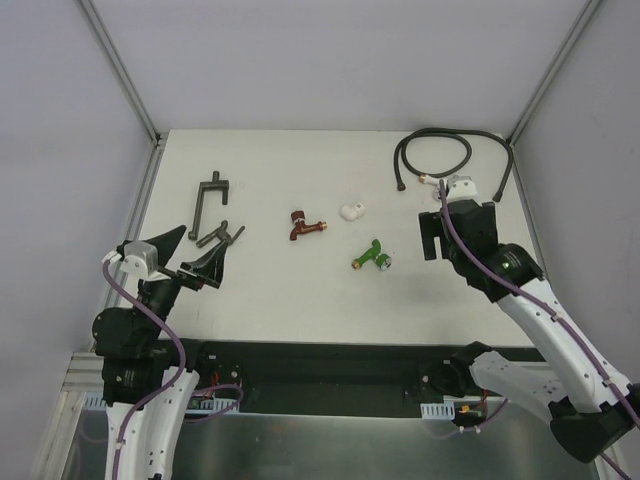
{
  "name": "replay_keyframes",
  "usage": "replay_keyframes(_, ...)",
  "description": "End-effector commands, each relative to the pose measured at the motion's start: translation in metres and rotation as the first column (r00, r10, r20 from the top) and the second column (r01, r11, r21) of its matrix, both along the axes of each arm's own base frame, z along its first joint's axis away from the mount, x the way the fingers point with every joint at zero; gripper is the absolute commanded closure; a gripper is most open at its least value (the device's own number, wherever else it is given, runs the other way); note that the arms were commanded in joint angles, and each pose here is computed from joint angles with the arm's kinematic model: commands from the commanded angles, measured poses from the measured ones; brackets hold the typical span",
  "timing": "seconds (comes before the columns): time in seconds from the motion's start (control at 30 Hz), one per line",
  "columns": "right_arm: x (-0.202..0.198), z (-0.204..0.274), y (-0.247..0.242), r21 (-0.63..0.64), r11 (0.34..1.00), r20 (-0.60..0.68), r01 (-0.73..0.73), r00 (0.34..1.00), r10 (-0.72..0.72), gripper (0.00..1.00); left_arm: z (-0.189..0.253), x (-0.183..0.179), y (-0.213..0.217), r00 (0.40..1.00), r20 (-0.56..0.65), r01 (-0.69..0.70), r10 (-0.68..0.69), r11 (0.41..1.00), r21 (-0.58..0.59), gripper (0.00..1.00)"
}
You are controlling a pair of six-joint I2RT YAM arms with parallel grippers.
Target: Install the water faucets
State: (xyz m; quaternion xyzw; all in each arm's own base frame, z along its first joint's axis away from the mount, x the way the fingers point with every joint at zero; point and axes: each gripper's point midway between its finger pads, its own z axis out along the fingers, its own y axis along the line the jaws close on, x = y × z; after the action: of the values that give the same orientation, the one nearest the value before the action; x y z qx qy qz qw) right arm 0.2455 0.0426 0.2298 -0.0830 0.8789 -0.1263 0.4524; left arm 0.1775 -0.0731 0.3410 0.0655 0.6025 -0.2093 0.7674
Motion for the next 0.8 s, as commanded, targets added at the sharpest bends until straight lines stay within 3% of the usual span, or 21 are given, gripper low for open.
replay_keyframes(0.0, 0.022, 0.001, 0.044, 0.126, 0.988, -0.057, -0.092, 0.993, 0.100, 0.04, 0.012, -0.008, -0.001, 0.998, 0.056, 0.009, -0.008, 1.000, -0.012, 0.01)
replay_keyframes(0.33, 0.080, -0.045, 0.146, 0.378, 0.922, -0.278, -0.090, 0.938, 0.205, 0.04, 0.014, -0.016, -0.004, 0.998, 0.062, 0.031, -0.030, 0.999, -0.021, 0.01)
replay_keyframes(0.5, 0.099, -0.070, 0.198, 0.513, 0.850, -0.325, -0.117, 0.890, 0.319, 0.04, 0.012, -0.016, -0.011, 0.996, 0.045, 0.072, -0.071, 0.997, -0.023, 0.01)
replay_keyframes(0.77, 0.101, -0.118, 0.222, 0.492, 0.866, -0.424, -0.087, 0.845, 0.325, 0.01, 0.002, -0.005, -0.018, 0.996, -0.008, 0.085, -0.085, 0.996, -0.016, 0.01)
